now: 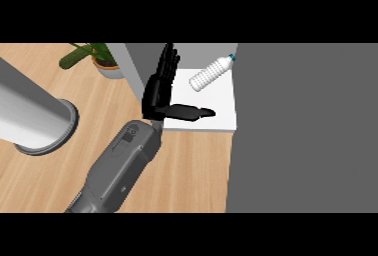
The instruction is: Pick up the bottled water, place it into the cabinet and close the cabinet
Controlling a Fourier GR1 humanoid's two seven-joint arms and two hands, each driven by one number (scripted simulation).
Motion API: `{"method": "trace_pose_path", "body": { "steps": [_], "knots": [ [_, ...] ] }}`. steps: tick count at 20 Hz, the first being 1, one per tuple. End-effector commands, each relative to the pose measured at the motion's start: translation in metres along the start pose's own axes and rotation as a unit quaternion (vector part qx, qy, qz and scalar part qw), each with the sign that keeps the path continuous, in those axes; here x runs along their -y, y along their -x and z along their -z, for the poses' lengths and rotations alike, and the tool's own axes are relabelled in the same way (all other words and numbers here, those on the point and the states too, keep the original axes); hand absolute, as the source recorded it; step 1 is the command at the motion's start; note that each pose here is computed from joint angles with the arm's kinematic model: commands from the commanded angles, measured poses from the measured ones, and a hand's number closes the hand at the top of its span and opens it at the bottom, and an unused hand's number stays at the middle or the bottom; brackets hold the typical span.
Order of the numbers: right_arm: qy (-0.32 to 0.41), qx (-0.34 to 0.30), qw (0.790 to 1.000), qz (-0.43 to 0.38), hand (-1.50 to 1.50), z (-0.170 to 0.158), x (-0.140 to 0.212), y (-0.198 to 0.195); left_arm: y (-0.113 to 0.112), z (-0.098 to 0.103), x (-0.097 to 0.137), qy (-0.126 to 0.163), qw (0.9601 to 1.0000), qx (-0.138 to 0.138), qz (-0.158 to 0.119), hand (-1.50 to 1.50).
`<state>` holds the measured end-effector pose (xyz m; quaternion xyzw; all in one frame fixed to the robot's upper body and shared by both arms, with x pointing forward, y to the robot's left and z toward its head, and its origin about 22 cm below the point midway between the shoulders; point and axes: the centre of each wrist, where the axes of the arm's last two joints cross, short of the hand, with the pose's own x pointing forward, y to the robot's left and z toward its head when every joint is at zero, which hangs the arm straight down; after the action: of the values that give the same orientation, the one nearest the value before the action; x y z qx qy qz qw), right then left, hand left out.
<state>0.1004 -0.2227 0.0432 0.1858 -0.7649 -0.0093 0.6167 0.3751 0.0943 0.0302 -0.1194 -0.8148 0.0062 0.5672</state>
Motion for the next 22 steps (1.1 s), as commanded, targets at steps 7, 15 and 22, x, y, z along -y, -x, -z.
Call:
{"method": "trace_pose_path", "body": {
  "steps": [7,15,22],
  "knots": [
    [0.003,0.002,1.000,-0.002,-1.50,0.000,0.001,-0.006,-0.061,-0.087,-0.020,-0.021,0.9985,0.013,-0.049,-1.50],
    [-0.085,-0.019,0.995,-0.047,-1.50,0.005,-0.010,-0.014,-0.107,-0.175,-0.007,0.006,0.9965,-0.002,-0.083,-1.50],
    [-0.216,-0.070,0.971,-0.077,1.50,0.000,-0.020,-0.017,-0.138,-0.214,-0.030,-0.035,0.9968,0.035,-0.062,-1.50]
  ]
}}
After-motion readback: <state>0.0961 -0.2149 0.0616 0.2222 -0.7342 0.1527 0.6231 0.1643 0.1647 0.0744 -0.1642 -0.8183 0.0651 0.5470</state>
